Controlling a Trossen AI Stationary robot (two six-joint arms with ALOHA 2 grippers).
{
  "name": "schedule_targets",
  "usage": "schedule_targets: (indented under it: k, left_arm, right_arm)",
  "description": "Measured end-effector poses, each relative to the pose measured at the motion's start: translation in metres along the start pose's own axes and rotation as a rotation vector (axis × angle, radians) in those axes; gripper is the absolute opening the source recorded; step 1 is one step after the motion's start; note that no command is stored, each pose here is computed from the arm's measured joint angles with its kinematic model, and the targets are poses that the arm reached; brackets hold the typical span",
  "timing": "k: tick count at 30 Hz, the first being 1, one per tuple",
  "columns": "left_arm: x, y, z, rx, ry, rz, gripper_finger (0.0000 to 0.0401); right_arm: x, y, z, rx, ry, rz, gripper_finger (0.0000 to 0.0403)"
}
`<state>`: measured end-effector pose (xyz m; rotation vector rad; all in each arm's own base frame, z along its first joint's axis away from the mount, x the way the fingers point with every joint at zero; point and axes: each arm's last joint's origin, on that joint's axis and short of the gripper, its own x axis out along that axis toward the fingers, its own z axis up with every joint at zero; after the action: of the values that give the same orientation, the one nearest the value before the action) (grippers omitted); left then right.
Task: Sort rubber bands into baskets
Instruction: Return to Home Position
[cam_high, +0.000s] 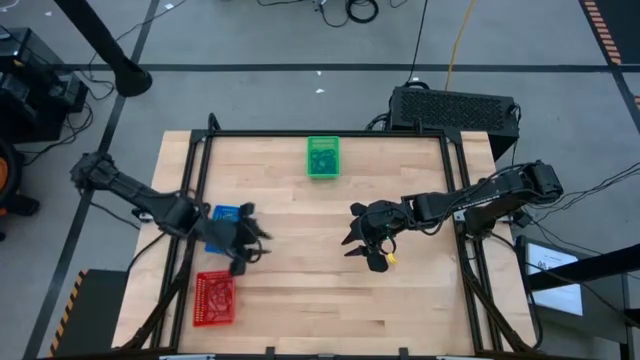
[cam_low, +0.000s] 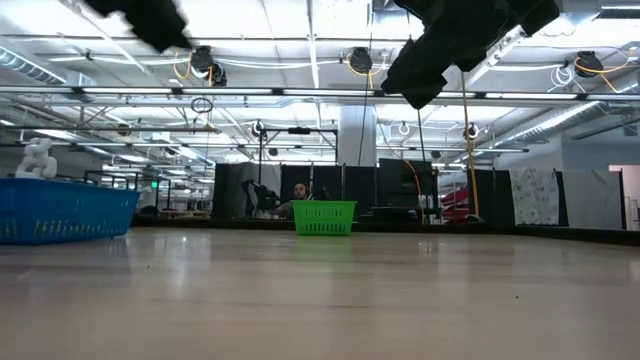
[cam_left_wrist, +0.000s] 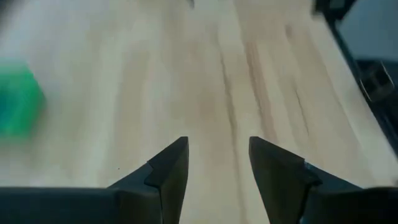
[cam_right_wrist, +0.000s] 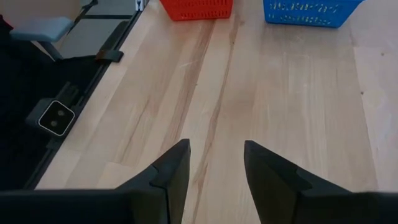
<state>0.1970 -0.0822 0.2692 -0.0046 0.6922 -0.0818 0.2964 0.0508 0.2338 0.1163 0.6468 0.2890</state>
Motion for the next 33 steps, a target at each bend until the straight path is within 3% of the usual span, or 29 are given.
schedule_targets:
  k: [4, 11, 19, 27, 33]
  left_arm:
    - [0.006, 0.016, 0.020, 0.142, -0.214, 0.046, 0.0176]
    - [0.014, 0.050, 0.032, 0.245, -0.442, 0.084, 0.0176]
    - [0.009, 0.085, 0.032, 0.244, -0.453, 0.133, 0.0176]
    - [-0.033, 0.101, 0.017, 0.201, -0.464, 0.150, 0.0176]
    - [-0.054, 0.104, -0.013, 0.150, -0.541, 0.215, 0.0176]
  right_arm:
    - [0.000, 0.000, 0.000, -0.015, 0.000, -0.001, 0.0144]
    - [-0.002, -0.008, 0.004, -0.019, -0.034, -0.029, 0.0144]
    - [-0.015, -0.032, 0.015, -0.135, -0.128, -0.091, 0.0144]
    - [-0.076, -0.051, 0.023, -0.165, -0.188, -0.162, 0.0144]
    - [-0.117, -0.049, 0.014, -0.156, -0.159, -0.215, 0.0144]
